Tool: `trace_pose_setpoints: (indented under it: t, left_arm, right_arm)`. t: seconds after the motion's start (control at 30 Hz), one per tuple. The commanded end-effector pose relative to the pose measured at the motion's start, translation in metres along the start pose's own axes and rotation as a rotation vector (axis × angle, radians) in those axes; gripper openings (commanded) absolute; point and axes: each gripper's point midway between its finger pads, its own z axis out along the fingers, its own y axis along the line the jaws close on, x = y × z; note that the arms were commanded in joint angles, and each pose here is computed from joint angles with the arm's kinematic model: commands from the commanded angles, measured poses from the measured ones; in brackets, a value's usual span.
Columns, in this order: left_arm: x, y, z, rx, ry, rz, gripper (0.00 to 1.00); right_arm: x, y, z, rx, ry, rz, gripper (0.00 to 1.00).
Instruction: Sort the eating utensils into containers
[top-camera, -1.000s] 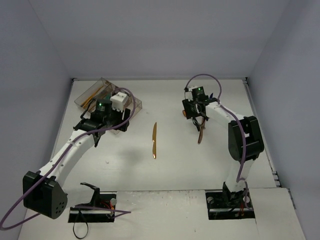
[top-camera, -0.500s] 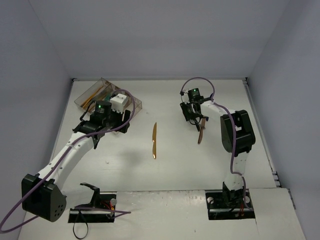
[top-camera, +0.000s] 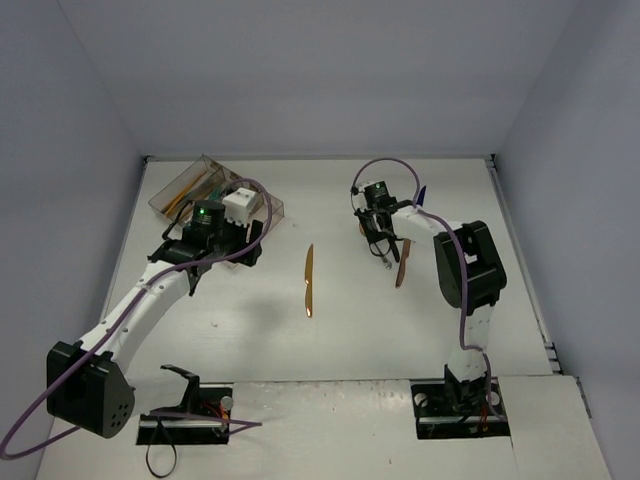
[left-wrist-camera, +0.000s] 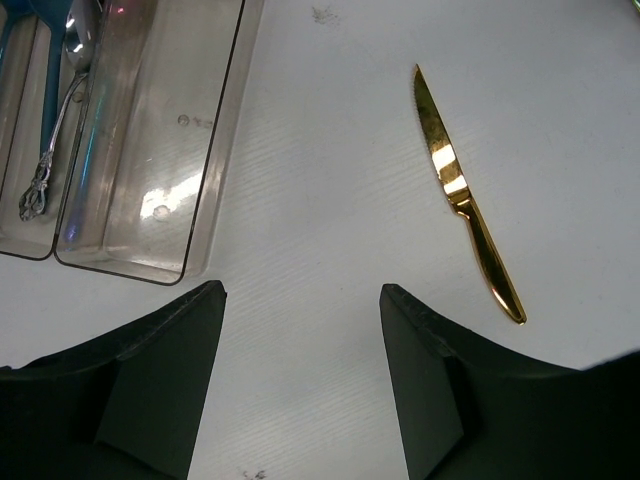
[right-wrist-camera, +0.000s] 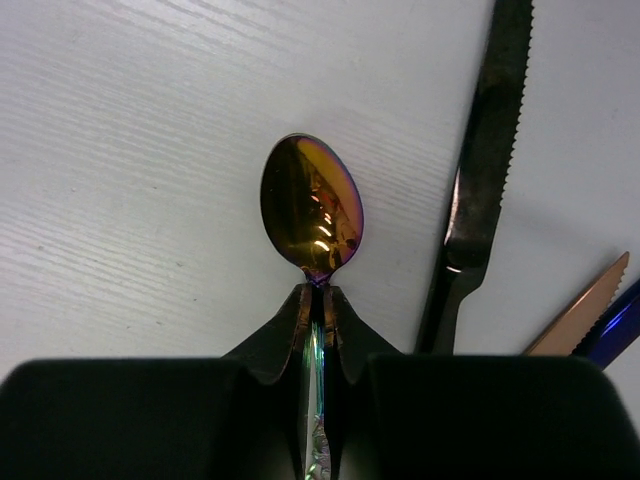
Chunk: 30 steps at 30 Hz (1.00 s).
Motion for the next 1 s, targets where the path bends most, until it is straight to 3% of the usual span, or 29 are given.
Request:
trace_pose_setpoints:
  t: [0.0, 0.2, 0.53, 0.73, 0.97]
  left_arm:
    - [-0.038, -0.011, -0.005, 0.049, -0.118, -0.030, 0.60]
    - [-0.051, -0.044, -0.007, 0.175, -0.158, -0.157, 0.60]
    - [-0.081, -0.126, -0.010, 0.316, -0.247, -0.194, 0.60]
    - [-0.090, -0.163, 0.004, 0.371, -0.229, -0.195, 0.60]
    - [-0.105, -0.184, 0.006, 0.408, -0.278, -0.194, 0.60]
  right_arm:
    - [0.028, 0.014, -0.010, -0.038, 0.099, 0.027, 0.00]
    - [-0.028, 0.039, -0.051, -0.162, -0.049, 0.179, 0.00]
    - [-0.111, 0.093, -0.155, -0.299, -0.379, 0.455, 0.00]
    - [-0.114, 0.122, -0.201, -0.423, -0.509, 0.607, 0.00]
    - [-0.116, 0.137, -0.230, -0.490, -0.594, 0.632, 0.00]
